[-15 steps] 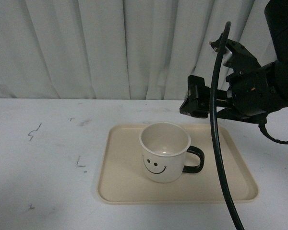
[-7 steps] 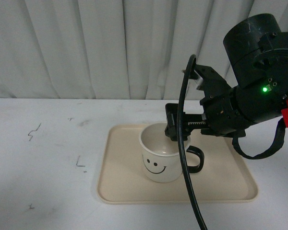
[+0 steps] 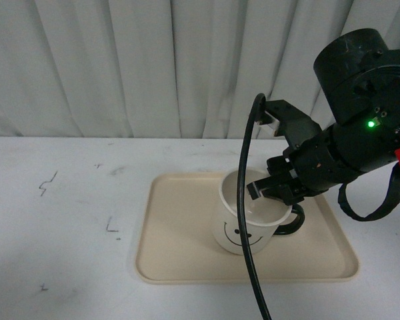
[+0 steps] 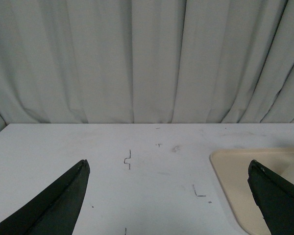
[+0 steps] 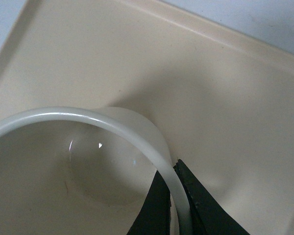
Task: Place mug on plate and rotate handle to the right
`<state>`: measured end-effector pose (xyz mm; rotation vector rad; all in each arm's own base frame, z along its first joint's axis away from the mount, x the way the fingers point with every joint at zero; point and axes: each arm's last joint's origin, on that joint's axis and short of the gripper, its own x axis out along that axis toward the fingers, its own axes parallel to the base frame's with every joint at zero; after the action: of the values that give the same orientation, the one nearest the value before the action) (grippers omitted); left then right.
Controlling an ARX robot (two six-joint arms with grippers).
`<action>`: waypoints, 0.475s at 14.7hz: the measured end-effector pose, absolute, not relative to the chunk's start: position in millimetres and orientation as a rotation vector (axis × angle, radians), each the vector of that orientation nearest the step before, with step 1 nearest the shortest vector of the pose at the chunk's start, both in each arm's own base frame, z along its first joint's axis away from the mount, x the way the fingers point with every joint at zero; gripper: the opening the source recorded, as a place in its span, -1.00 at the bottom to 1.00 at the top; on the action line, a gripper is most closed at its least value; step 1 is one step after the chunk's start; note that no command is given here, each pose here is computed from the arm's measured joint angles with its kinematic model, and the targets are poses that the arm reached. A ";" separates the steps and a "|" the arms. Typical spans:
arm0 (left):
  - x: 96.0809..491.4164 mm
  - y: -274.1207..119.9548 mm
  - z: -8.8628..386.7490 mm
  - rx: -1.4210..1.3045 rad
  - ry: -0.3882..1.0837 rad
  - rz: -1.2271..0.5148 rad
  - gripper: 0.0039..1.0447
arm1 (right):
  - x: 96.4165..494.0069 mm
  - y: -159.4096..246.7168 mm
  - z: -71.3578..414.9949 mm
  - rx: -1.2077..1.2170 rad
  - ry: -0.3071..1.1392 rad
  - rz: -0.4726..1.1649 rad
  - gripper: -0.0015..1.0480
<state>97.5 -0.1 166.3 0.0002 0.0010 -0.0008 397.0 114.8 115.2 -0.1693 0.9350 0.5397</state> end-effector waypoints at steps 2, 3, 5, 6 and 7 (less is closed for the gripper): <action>97.5 -0.1 166.3 0.000 0.001 -0.001 0.88 | 391.9 108.8 120.6 -0.229 0.936 0.580 -0.94; 97.5 -0.1 166.3 0.000 0.001 -0.001 0.88 | 389.8 107.7 122.8 -0.261 0.935 0.599 -0.94; 97.5 -0.1 166.3 0.000 0.001 -0.001 0.88 | 388.2 100.5 126.6 -0.340 0.928 0.654 -0.94; 97.5 -0.1 166.3 0.000 0.001 -0.001 0.88 | 389.4 97.5 127.3 -0.352 0.923 0.654 -0.94; 97.5 -0.1 166.4 0.000 0.001 -0.001 0.88 | 390.1 97.2 128.0 -0.363 0.917 0.656 -0.94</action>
<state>97.5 -0.1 166.4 0.0002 0.0006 -0.0008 390.1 97.2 128.0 -0.3628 0.9170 0.6559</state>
